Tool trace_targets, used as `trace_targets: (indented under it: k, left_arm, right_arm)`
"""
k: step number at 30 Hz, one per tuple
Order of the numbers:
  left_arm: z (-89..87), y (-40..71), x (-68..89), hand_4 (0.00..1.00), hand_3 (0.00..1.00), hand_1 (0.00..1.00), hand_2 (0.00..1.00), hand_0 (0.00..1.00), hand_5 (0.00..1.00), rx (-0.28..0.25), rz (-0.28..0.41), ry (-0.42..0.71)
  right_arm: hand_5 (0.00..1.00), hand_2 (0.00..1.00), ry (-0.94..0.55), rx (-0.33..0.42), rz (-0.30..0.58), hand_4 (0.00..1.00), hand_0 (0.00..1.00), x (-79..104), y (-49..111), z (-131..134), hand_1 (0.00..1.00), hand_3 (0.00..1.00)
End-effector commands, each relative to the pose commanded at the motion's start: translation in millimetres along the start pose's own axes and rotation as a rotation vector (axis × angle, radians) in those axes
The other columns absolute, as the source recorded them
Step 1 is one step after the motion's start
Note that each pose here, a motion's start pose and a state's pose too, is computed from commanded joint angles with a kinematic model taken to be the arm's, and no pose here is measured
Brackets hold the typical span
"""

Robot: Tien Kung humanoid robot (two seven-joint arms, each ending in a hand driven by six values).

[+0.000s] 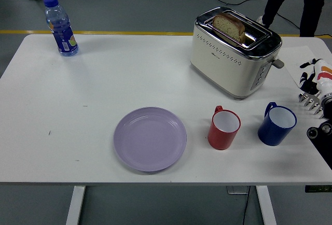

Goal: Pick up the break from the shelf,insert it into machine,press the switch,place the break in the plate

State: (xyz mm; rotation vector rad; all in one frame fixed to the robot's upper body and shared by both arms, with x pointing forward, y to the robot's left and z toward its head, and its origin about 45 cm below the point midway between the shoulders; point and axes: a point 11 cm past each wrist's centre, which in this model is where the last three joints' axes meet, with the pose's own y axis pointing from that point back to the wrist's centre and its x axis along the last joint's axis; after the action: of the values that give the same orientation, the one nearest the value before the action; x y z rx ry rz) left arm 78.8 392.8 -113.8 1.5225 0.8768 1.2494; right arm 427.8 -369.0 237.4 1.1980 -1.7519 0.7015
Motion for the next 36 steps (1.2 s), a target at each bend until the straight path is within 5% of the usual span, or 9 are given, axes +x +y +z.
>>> trace_targets:
  k: [1,2,7,8,13,14,17,26,36]
  left_arm:
    - [-0.1,0.0,0.0,0.280,0.556,0.697,0.684,0.676,0.866,0.000,0.000,0.000]
    - [-0.2,0.0,0.0,0.278,0.557,0.697,0.684,0.676,0.863,0.001,0.000,0.000]
    - [-0.6,-0.1,-0.3,0.278,0.557,0.697,0.684,0.676,0.863,0.002,-0.001,0.002]
    - [-0.7,-0.1,-0.5,0.279,0.557,0.696,0.684,0.676,0.865,0.002,-0.001,0.002]
    - [0.0,0.0,-0.2,0.279,0.557,0.696,0.684,0.676,0.865,0.001,-0.001,0.001]
    - [0.1,0.1,-0.1,0.278,0.556,0.697,0.684,0.676,0.865,0.001,-0.001,0.001]
    - [0.3,0.1,0.1,0.278,0.556,0.697,0.684,0.676,0.865,0.001,-0.001,0.001]
    - [1.1,0.2,0.8,0.278,0.556,0.697,0.684,0.676,0.862,0.000,-0.001,0.000]
    - [3.9,0.6,3.8,0.278,0.556,0.697,0.683,0.676,0.862,-0.005,0.003,0.003]
  right_arm:
    - [0.002,0.179,-0.014,-0.003,0.000,0.439,0.183,2.8,-0.9,0,0.043,0.631]
    - [0.163,0.418,-0.022,-0.005,0.000,0.525,0.316,4.5,-1.5,0,0.301,0.863]
    - [0.163,0.418,-0.073,0.023,-0.012,0.525,0.316,13.7,-3.8,-7,0.301,0.863]
    - [0.285,0.824,-0.104,0.040,-0.010,0.626,0.678,16.4,-3.7,-10,0.686,0.972]
    - [0.285,0.824,-0.201,0.110,0.001,0.626,0.678,26.9,-1.2,-27,0.686,0.972]
    - [0.341,0.908,-0.210,0.119,0.003,0.673,0.766,28.3,-0.8,-29,0.779,0.980]
    - [0.341,0.908,-0.238,0.154,0.016,0.673,0.766,34.3,0.9,-38,0.779,0.980]
    - [0.373,0.935,-0.313,0.352,0.002,0.741,0.865,58.5,11.0,-105,0.846,0.951]
    - [0.362,0.895,-0.256,0.454,-0.114,0.754,0.871,52.0,0.9,-165,0.842,0.918]
